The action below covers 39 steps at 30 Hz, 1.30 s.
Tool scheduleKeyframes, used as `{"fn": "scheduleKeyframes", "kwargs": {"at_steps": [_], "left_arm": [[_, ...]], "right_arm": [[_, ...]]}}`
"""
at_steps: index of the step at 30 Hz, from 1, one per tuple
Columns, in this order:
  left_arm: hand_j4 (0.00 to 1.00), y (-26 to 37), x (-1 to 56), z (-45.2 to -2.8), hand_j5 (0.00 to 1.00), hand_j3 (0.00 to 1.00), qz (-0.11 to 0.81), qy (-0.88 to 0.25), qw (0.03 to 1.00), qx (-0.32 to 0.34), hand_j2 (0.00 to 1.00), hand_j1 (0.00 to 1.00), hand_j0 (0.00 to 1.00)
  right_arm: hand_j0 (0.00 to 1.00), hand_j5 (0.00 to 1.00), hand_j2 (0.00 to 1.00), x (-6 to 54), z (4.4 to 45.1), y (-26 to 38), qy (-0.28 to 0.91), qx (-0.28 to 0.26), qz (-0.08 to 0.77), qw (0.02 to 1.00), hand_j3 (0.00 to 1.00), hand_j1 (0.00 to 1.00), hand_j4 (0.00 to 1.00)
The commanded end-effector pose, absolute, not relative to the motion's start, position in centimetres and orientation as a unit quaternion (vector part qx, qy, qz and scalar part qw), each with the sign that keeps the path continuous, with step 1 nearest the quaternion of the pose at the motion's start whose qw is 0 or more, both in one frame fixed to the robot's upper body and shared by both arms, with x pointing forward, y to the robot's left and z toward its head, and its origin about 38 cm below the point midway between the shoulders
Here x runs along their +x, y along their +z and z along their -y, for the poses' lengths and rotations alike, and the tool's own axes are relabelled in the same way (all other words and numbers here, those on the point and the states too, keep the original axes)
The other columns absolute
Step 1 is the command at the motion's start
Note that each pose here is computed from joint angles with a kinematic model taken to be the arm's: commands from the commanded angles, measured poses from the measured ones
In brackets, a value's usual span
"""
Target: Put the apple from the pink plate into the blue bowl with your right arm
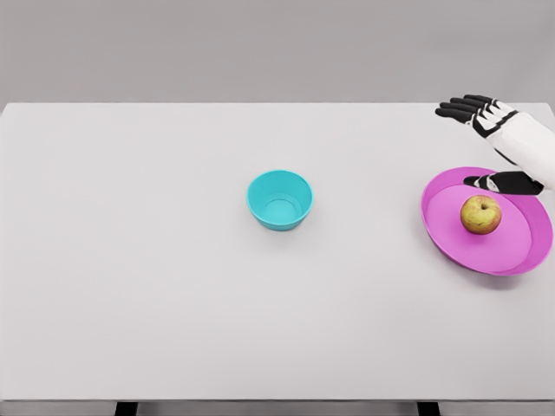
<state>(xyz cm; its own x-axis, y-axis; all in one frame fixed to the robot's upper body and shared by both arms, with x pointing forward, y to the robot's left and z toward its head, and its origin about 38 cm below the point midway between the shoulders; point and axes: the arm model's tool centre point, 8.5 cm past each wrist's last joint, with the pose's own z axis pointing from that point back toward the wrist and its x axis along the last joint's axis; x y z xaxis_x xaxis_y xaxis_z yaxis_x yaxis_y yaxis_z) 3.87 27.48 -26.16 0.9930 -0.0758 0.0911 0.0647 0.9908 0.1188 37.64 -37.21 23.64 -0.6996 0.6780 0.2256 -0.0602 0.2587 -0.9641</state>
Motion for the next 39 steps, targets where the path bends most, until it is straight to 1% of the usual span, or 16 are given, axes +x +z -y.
{"fn": "scheduleKeyframes", "kwargs": {"at_steps": [1, 7, 8, 11, 14, 20, 25, 28, 35, 38, 39], "left_arm": [[1.0, -26.2, 3.9, -27.5, 1.0, 1.0, 0.048, -0.035, 0.997, 0.058, 1.0, 1.0, 1.0], [1.0, -26.2, 3.9, -27.5, 1.0, 1.0, 0.048, -0.035, 0.997, 0.058, 1.0, 1.0, 1.0], [1.0, -26.2, 3.9, -27.5, 1.0, 1.0, 0.048, -0.035, 0.997, 0.058, 1.0, 1.0, 1.0], [1.0, -26.2, 3.9, -27.5, 1.0, 1.0, 0.048, -0.035, 0.997, 0.058, 1.0, 1.0, 1.0], [1.0, -26.2, 3.9, -27.5, 1.0, 1.0, 0.048, -0.035, 0.997, 0.058, 1.0, 1.0, 1.0], [1.0, -26.2, 3.9, -27.5, 1.0, 1.0, 0.048, -0.035, 0.997, 0.058, 1.0, 1.0, 1.0], [1.0, -26.2, 3.9, -27.5, 1.0, 1.0, 0.048, -0.035, 0.997, 0.058, 1.0, 1.0, 1.0], [1.0, -26.2, 3.9, -27.5, 1.0, 1.0, 0.048, -0.035, 0.997, 0.058, 1.0, 1.0, 1.0], [1.0, -26.2, 3.9, -27.5, 1.0, 1.0, 0.048, -0.035, 0.997, 0.058, 1.0, 1.0, 1.0], [1.0, -26.2, 3.9, -27.5, 1.0, 1.0, 0.048, -0.035, 0.997, 0.058, 1.0, 1.0, 1.0], [1.0, -26.2, 3.9, -27.5, 1.0, 1.0, 0.048, -0.035, 0.997, 0.058, 1.0, 1.0, 1.0]], "right_arm": [[1.0, 1.0, 1.0, 37.6, 37.2, 23.9, 0.569, -0.213, 0.726, 0.323, 1.0, 1.0, 1.0], [1.0, 1.0, 1.0, 37.7, 38.9, 26.9, 0.561, -0.249, 0.728, 0.305, 1.0, 1.0, 1.0], [1.0, 1.0, 1.0, 37.6, 39.4, 26.9, 0.578, -0.251, 0.713, 0.309, 1.0, 1.0, 1.0], [1.0, 1.0, 1.0, 37.4, 39.9, 26.0, 0.68, -0.216, 0.616, 0.335, 1.0, 1.0, 1.0], [1.0, 1.0, 1.0, 37.0, 40.1, 26.1, 0.722, -0.203, 0.567, 0.34, 1.0, 1.0, 1.0], [1.0, 1.0, 1.0, 36.7, 40.4, 25.4, 0.742, -0.192, 0.539, 0.351, 1.0, 1.0, 1.0], [1.0, 1.0, 1.0, 36.8, 41.4, 23.4, 0.74, -0.182, 0.525, 0.378, 1.0, 1.0, 1.0], [1.0, 1.0, 1.0, 36.7, 41.3, 22.1, 0.747, -0.166, 0.513, 0.389, 1.0, 1.0, 1.0], [1.0, 1.0, 1.0, 37.2, 42.6, 20.0, 0.738, -0.16, 0.502, 0.422, 1.0, 1.0, 1.0], [1.0, 1.0, 1.0, 37.6, 42.4, 19.8, 0.747, -0.156, 0.49, 0.421, 1.0, 1.0, 1.0], [1.0, 1.0, 1.0, 38.6, 41.7, 19.5, 0.75, -0.148, 0.49, 0.42, 1.0, 1.0, 1.0]]}}
